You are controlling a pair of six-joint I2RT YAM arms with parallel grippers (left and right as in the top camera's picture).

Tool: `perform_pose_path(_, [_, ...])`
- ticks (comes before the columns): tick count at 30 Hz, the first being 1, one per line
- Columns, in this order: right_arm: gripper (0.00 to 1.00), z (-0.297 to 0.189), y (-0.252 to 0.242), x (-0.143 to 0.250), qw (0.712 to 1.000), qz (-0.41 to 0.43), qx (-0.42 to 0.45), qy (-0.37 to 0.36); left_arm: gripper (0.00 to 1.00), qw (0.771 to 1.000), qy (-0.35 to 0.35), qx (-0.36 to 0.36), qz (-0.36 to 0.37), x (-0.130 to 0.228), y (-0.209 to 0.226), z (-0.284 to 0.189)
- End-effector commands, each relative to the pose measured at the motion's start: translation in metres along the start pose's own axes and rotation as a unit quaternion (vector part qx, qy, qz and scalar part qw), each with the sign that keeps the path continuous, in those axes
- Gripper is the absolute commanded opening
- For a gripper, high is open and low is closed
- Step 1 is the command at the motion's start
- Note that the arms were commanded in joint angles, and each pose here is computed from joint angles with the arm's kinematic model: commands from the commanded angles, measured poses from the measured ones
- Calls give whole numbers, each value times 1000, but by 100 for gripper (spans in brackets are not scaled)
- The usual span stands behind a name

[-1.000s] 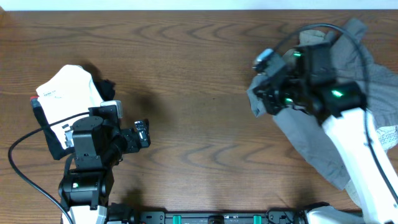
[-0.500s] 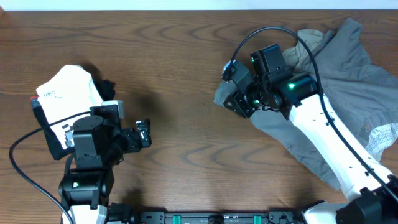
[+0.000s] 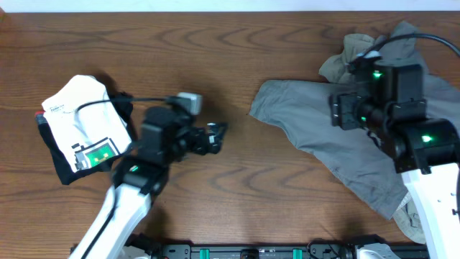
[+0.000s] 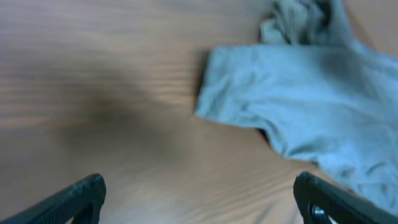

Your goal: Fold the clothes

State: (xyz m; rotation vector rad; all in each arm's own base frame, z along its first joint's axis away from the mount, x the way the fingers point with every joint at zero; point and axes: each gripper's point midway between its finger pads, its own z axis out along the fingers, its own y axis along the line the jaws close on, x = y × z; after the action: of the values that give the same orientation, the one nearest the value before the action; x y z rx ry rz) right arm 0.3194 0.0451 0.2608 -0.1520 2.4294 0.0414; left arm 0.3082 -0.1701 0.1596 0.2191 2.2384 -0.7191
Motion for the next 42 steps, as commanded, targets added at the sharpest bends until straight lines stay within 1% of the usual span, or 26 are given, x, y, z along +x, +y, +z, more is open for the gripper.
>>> perform_pose_path(1, [76, 0, -17, 7, 999, 34, 26, 15, 98, 999, 14, 36, -5, 5, -22, 32])
perform_pose_path(5, [76, 0, -23, 18, 998, 41, 33, 37, 98, 997, -5, 71, 17, 6, -38, 72])
perform_pose_path(8, [76, 0, -23, 22, 998, 39, 33, 46, 98, 996, -12, 82, 24, 11, -38, 97])
perform_pose_path(12, [76, -1, -23, 29, 997, 39, 33, 59, 98, 997, 11, 71, -7, 31, -22, 130])
perform_pose_path(15, [76, -1, -23, 31, 997, 39, 33, 64, 98, 997, 36, 72, -14, 43, -17, 150])
perform_pose_path(21, [77, -1, -23, 32, 997, 39, 33, 66, 98, 996, 49, 72, -17, 45, -13, 174])
perform_pose_path(30, [77, -2, -23, 33, 996, 39, 33, 67, 99, 994, 72, 80, -17, 61, -15, 194])
perform_pose_path(34, [77, -2, -23, 33, 996, 38, 33, 69, 92, 993, 67, 95, -5, 64, -28, 198])
perform_pose_path(36, [77, -2, -23, 35, 996, 38, 33, 71, 83, 993, 64, 103, 9, 65, -35, 198])
perform_pose_path(37, [77, -2, -23, 35, 996, 38, 33, 72, 74, 992, 62, 105, 13, 64, -37, 198])
perform_pose_path(39, [77, -2, -23, 36, 996, 38, 33, 73, 52, 992, 61, 106, 14, 64, -38, 198])
perform_pose_path(40, [77, -2, -23, 36, 996, 38, 33, 74, 37, 992, 61, 107, 14, 64, -38, 198])
perform_pose_path(41, [77, -2, -23, 36, 996, 38, 33, 74, 15, 992, 61, 109, 13, 63, -38, 197])
perform_pose_path(42, [77, -2, -23, 36, 996, 38, 33, 74, 6, 992, 62, 112, 10, 63, -40, 197])
